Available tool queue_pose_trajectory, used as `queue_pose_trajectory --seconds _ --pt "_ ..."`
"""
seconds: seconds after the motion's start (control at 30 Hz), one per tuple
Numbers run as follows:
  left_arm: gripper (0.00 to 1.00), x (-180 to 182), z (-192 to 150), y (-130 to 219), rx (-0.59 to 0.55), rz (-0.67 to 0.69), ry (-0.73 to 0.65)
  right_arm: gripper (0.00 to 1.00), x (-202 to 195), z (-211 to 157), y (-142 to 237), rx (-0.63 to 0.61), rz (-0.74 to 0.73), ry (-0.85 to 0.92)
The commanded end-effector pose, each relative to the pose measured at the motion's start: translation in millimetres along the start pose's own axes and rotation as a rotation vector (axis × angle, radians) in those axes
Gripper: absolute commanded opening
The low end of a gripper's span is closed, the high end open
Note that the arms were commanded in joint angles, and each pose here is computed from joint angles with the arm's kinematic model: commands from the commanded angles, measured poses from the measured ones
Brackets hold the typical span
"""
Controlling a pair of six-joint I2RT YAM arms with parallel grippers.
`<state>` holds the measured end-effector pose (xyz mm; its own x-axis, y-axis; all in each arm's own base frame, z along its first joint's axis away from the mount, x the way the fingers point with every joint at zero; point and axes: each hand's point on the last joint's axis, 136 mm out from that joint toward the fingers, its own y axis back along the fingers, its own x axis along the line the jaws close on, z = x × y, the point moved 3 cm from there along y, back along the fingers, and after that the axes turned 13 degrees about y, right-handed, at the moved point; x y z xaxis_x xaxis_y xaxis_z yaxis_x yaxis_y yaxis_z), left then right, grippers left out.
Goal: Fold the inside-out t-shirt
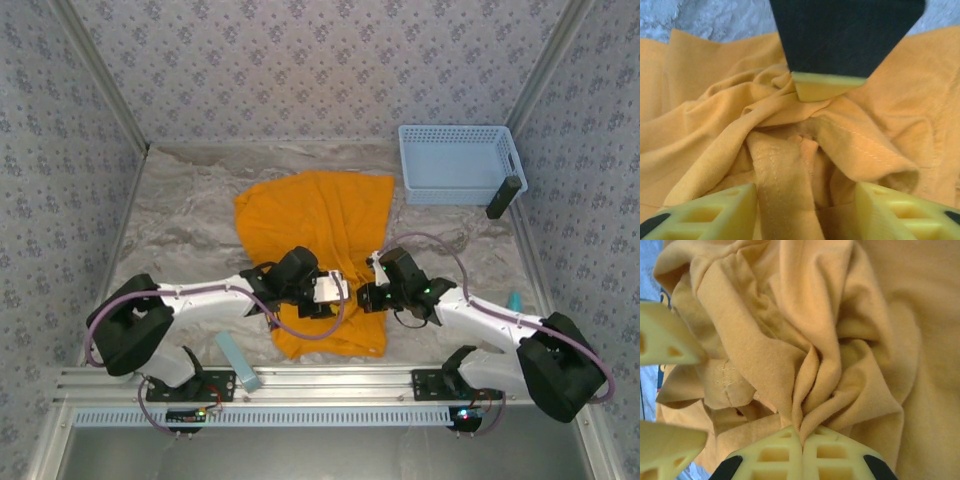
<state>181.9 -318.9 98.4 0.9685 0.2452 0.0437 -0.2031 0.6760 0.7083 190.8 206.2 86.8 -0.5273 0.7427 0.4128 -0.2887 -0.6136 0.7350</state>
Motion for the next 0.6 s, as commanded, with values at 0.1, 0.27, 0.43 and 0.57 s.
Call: queue_pose_trajectory --seconds 0.1,0.27,0.43,0.57 --pt "0.0 14 6 2 0.037 0.023 -0.023 0.01 7 0 2 -0.004 0.063 0.069" --pt "0.0 -1 26 41 -0.142 -0.134 0.076 0.0 -17 -6 3 0.027 -0.014 0.021" --pt "0.0 4 15 59 -0.227 -0.192 0.178 0.0 -37 -3 0 0.028 -0.072 -0.012" --pt "0.0 9 5 54 -0.229 -0.19 0.235 0.12 -28 4 -7 0.038 -0.009 0.061"
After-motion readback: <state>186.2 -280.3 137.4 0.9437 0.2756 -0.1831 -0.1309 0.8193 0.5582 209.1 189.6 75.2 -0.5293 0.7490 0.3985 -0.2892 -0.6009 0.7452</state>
